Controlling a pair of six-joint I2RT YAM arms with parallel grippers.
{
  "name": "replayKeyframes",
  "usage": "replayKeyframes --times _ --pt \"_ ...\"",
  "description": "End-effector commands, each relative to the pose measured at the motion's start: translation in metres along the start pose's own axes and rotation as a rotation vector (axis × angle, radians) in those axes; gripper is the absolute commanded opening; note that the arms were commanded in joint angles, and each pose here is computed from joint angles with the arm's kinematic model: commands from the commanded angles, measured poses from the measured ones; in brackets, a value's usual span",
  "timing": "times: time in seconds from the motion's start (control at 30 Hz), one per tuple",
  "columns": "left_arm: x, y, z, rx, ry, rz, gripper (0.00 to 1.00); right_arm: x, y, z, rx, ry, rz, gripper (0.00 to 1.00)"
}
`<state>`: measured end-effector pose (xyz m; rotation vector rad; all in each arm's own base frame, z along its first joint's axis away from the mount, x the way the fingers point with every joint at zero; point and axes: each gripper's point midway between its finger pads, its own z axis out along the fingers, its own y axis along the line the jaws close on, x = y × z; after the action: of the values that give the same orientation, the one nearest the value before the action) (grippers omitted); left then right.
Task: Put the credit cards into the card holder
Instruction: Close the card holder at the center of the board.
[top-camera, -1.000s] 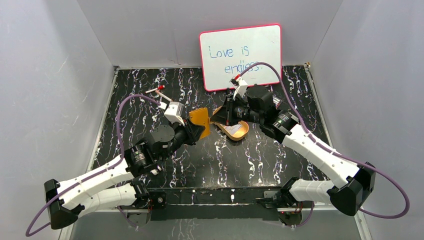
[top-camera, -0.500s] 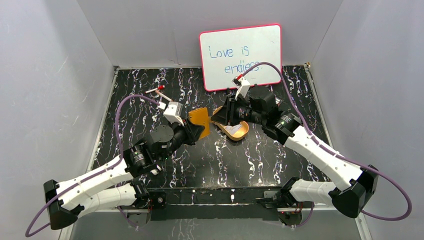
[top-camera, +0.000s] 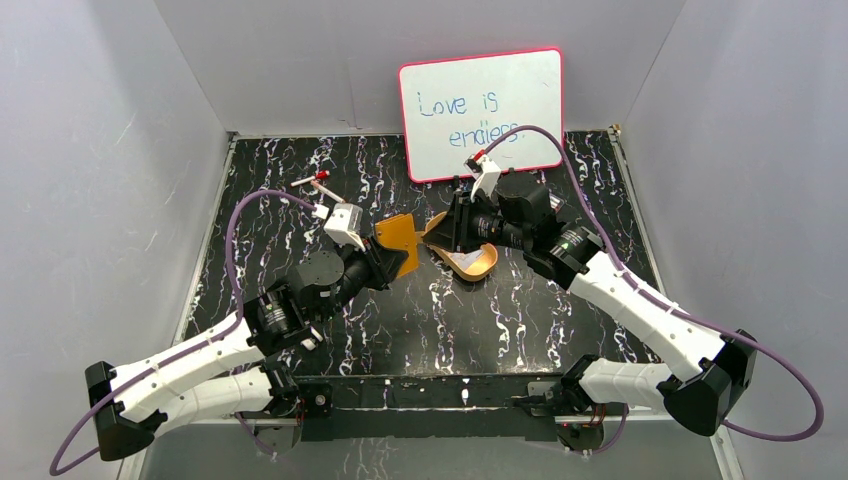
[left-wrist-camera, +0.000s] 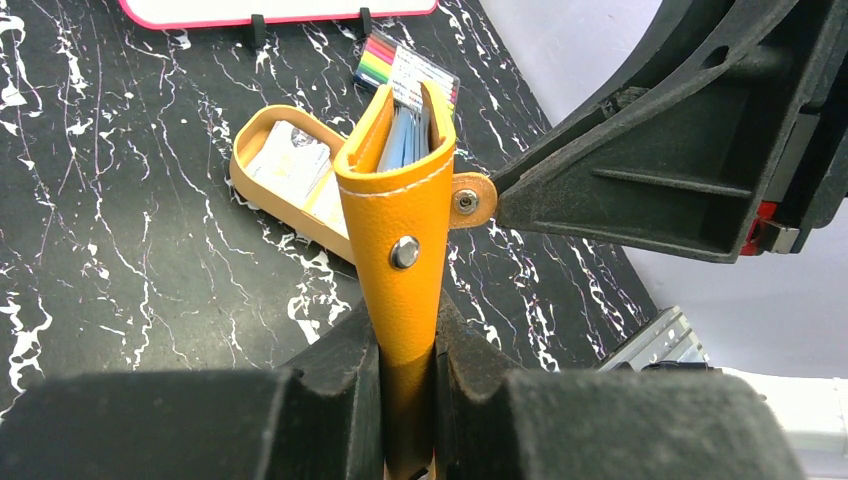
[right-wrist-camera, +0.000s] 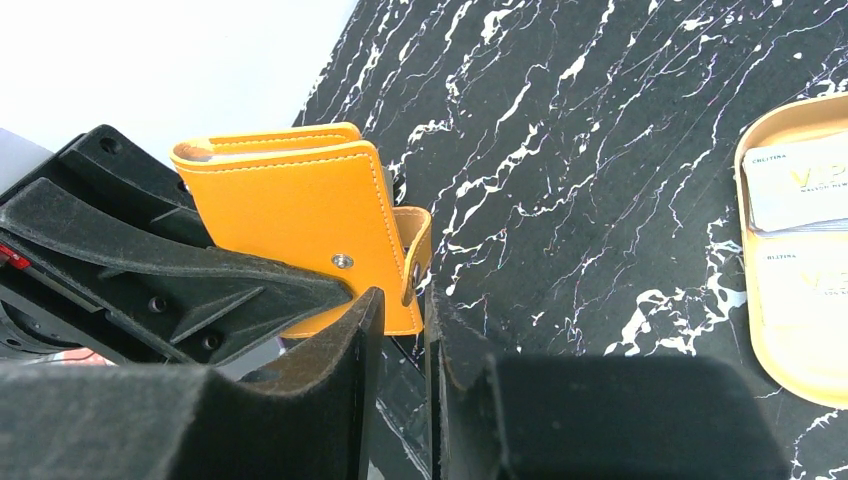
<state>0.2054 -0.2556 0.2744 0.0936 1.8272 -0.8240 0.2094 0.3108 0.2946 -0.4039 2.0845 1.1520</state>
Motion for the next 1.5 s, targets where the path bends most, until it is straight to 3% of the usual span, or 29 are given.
replayKeyframes --times 0.0,1.2,1.47 --pt "-0.030 -0.010 -0.008 0.020 -0.085 -0.036 0.00 -0.018 0.013 -0.003 -0.047 -0.053 -0.025 0.28" --pt "-0.030 -0.010 -0.010 0.028 -0.086 -0.046 0.00 -0.026 0.013 0.004 -0.046 -0.082 -0.012 0.27" --pt "-0.029 -0.009 -0.010 0.027 -0.086 -0.046 0.00 -0.029 0.013 0.000 -0.044 -0.104 -0.014 0.21"
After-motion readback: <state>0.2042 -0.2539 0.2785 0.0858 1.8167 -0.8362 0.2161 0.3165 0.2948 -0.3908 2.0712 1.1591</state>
